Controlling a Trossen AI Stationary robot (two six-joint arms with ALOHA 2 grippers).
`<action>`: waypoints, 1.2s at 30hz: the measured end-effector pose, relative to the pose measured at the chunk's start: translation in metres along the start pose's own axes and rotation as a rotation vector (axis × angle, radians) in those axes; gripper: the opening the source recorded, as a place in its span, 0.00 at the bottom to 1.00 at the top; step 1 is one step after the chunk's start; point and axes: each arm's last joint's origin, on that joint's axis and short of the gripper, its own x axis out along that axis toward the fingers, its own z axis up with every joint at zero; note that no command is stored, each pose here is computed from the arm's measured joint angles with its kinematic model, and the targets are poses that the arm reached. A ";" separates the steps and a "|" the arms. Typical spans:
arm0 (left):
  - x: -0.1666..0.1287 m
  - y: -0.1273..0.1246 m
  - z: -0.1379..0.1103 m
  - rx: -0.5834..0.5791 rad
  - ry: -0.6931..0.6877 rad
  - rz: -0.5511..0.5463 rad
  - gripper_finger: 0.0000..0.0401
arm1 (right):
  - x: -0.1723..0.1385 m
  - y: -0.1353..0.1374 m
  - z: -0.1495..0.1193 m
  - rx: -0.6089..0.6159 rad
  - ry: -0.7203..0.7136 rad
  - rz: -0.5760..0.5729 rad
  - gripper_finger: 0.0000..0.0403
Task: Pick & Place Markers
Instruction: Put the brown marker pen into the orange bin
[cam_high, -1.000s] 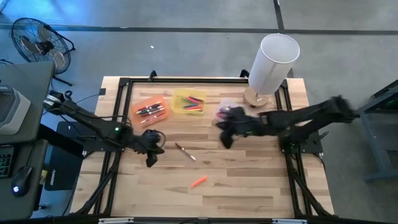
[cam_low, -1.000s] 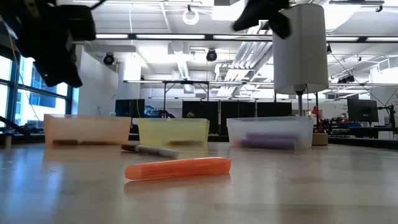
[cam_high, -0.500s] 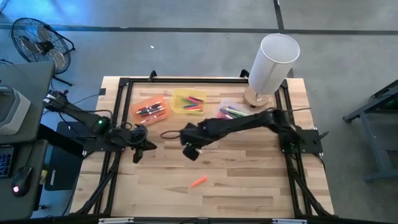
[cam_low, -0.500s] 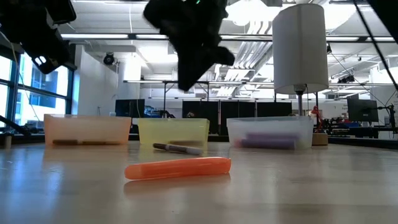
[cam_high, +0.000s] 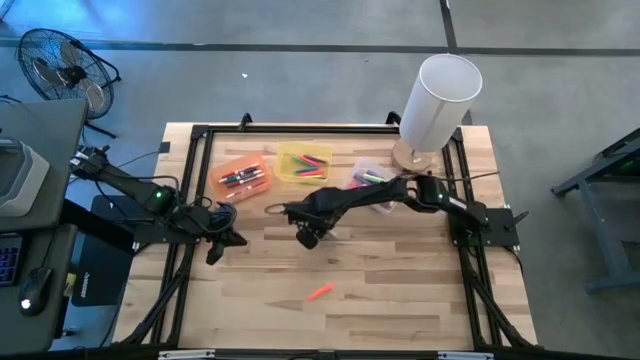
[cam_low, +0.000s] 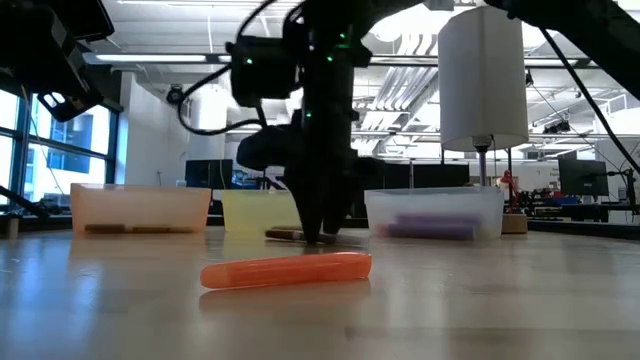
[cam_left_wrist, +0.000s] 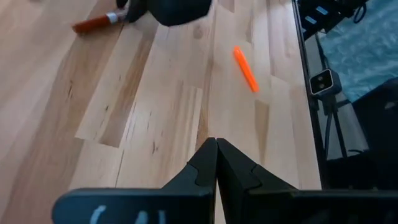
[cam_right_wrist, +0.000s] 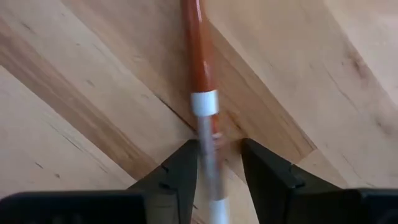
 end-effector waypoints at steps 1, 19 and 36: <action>0.000 0.000 0.000 0.000 0.001 -0.002 0.00 | 0.004 -0.004 0.000 0.019 0.014 0.007 0.29; 0.000 0.000 0.000 -0.008 0.012 -0.015 0.00 | 0.007 0.002 -0.025 -0.019 -0.053 -0.016 0.05; 0.003 -0.008 0.019 -0.025 -0.294 0.082 0.31 | -0.138 -0.011 -0.039 -0.118 -0.399 0.192 0.05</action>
